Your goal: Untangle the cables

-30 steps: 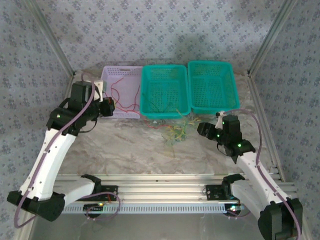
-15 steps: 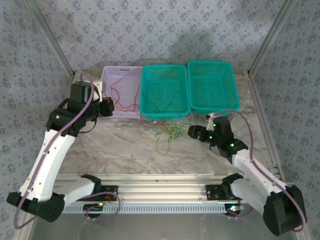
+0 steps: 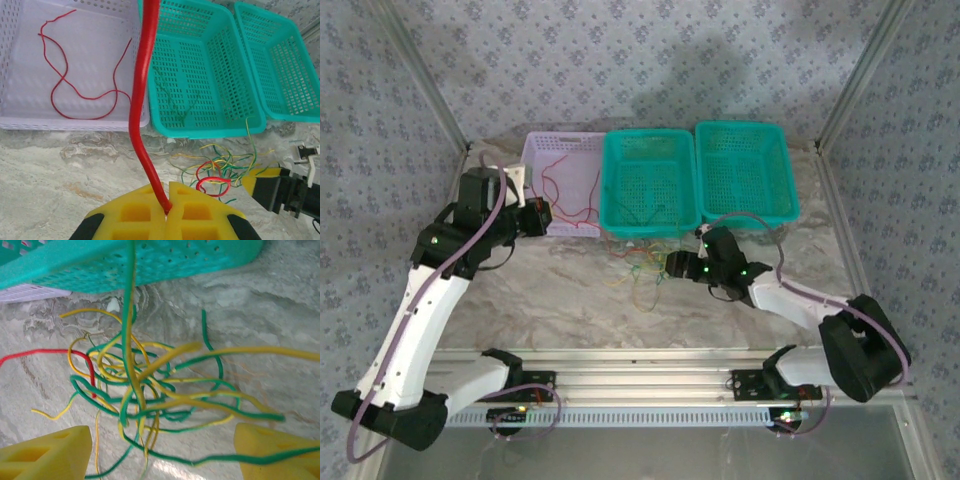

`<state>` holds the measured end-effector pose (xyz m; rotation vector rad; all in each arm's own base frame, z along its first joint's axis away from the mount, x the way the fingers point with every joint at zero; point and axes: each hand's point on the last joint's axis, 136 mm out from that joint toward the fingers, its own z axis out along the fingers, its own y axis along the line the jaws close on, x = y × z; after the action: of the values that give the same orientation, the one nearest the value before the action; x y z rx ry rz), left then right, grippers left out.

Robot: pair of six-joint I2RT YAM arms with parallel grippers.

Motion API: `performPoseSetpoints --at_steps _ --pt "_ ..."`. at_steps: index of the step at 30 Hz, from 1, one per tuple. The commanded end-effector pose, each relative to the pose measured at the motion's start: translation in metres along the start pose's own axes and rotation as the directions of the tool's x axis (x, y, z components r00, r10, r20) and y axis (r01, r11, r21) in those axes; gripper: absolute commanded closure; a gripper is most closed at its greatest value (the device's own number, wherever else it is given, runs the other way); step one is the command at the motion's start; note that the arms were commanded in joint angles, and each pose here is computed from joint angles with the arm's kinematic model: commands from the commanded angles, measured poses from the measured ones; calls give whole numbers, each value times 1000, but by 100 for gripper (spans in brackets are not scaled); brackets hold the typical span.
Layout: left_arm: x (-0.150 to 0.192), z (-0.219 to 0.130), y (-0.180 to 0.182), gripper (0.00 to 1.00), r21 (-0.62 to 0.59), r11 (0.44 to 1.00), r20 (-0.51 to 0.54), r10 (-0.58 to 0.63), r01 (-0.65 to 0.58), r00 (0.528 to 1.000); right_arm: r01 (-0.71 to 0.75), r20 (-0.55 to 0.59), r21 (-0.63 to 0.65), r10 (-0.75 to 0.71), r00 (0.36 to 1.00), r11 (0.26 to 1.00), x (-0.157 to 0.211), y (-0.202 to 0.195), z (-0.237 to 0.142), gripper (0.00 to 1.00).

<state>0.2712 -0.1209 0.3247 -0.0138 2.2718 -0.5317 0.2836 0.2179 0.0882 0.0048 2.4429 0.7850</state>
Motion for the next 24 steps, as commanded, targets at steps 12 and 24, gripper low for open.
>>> performPoseSetpoints --at_steps 12,24 --pt "-6 -11 -5 100 30 999 49 11 -13 999 13 86 65 -19 996 998 -23 -2 13 80" --pt "-34 -53 11 100 -110 991 178 91 -72 980 -7 155 176 -21 988 984 -21 -44 -41 100"
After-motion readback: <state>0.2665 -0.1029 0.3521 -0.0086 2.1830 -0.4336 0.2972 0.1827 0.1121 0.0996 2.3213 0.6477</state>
